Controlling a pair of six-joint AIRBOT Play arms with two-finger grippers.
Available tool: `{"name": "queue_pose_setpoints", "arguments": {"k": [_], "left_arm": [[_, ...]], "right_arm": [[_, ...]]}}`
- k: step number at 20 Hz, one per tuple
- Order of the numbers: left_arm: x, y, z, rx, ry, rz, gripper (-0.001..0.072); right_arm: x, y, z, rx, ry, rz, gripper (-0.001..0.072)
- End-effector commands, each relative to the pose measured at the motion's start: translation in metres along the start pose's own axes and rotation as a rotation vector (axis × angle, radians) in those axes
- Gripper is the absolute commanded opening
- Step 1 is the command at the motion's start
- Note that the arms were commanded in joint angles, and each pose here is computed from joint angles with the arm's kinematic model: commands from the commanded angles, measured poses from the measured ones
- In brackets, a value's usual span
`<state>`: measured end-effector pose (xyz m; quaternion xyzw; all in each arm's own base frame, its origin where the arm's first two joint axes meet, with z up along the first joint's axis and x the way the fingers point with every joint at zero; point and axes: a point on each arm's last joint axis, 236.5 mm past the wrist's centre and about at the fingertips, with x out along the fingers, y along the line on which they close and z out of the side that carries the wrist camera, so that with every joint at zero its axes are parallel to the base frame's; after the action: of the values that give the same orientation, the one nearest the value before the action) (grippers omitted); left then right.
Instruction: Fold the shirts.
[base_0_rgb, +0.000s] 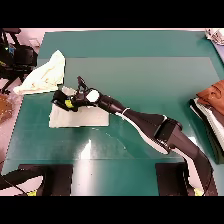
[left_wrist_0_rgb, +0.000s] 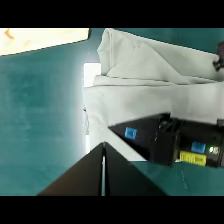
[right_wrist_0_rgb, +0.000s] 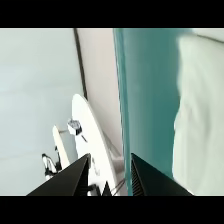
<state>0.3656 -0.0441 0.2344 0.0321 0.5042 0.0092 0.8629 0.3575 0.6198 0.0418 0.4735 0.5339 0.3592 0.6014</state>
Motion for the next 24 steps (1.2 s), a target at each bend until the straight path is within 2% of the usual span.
{"name": "queue_pose_setpoints", "arguments": {"k": [1, 3, 5, 7, 8, 9, 10, 11, 12, 16, 18, 20, 24], "left_arm": [[0.0, -0.001, 0.0, -0.002, -0.001, -0.007, 0.0029], [0.003, -0.001, -0.002, 0.001, 0.008, -0.005, 0.0029], [0.009, -0.002, -0.005, 0.004, 0.023, -0.004, 0.0029], [0.015, -0.003, -0.008, 0.007, 0.04, -0.003, 0.0029], [0.016, -0.003, -0.01, 0.008, 0.049, -0.002, 0.0029], [0.017, -0.003, -0.011, 0.009, 0.052, -0.003, 0.0029], [0.017, -0.003, -0.011, 0.009, 0.051, -0.003, 0.0029], [0.017, -0.003, -0.011, 0.009, 0.051, -0.003, 0.0029], [0.017, -0.003, -0.01, 0.009, 0.05, -0.003, 0.0029], [0.017, -0.004, -0.011, 0.009, 0.051, -0.007, 0.0029], [0.017, -0.007, -0.011, 0.01, 0.052, -0.022, 0.0029], [0.017, -0.008, -0.011, 0.01, 0.053, -0.026, 0.0029], [0.017, -0.008, -0.012, 0.006, 0.056, -0.025, 0.0029]], "right_arm": [[-0.026, 0.018, 0.052, -0.123, -0.092, 0.035, 0.031], [-0.073, 0.01, 0.074, -0.254, -0.028, -0.079, 0.031], [-0.141, -0.03, 0.087, -0.383, 0.091, -0.338, 0.0325], [-0.225, -0.079, 0.107, -0.435, 0.134, -0.655, 0.0433], [-0.263, -0.097, 0.113, -0.435, 0.133, -0.766, 0.0447], [-0.286, -0.107, 0.112, -0.409, 0.127, -0.8, 0.0448], [-0.3, -0.114, 0.105, -0.37, 0.125, -0.776, 0.047], [-0.306, -0.121, 0.095, -0.333, 0.118, -0.735, 0.0638], [-0.308, -0.13, 0.083, -0.301, 0.112, -0.678, 0.0707], [-0.288, -0.15, 0.051, -0.227, 0.005, -0.409, 0.0706], [-0.27, -0.157, 0.044, -0.218, -0.057, -0.325, 0.0706], [-0.245, -0.16, 0.035, -0.253, -0.081, -0.279, 0.0707], [-0.175, -0.169, 0.024, -0.308, -0.075, -0.294, 0.0706]]}}
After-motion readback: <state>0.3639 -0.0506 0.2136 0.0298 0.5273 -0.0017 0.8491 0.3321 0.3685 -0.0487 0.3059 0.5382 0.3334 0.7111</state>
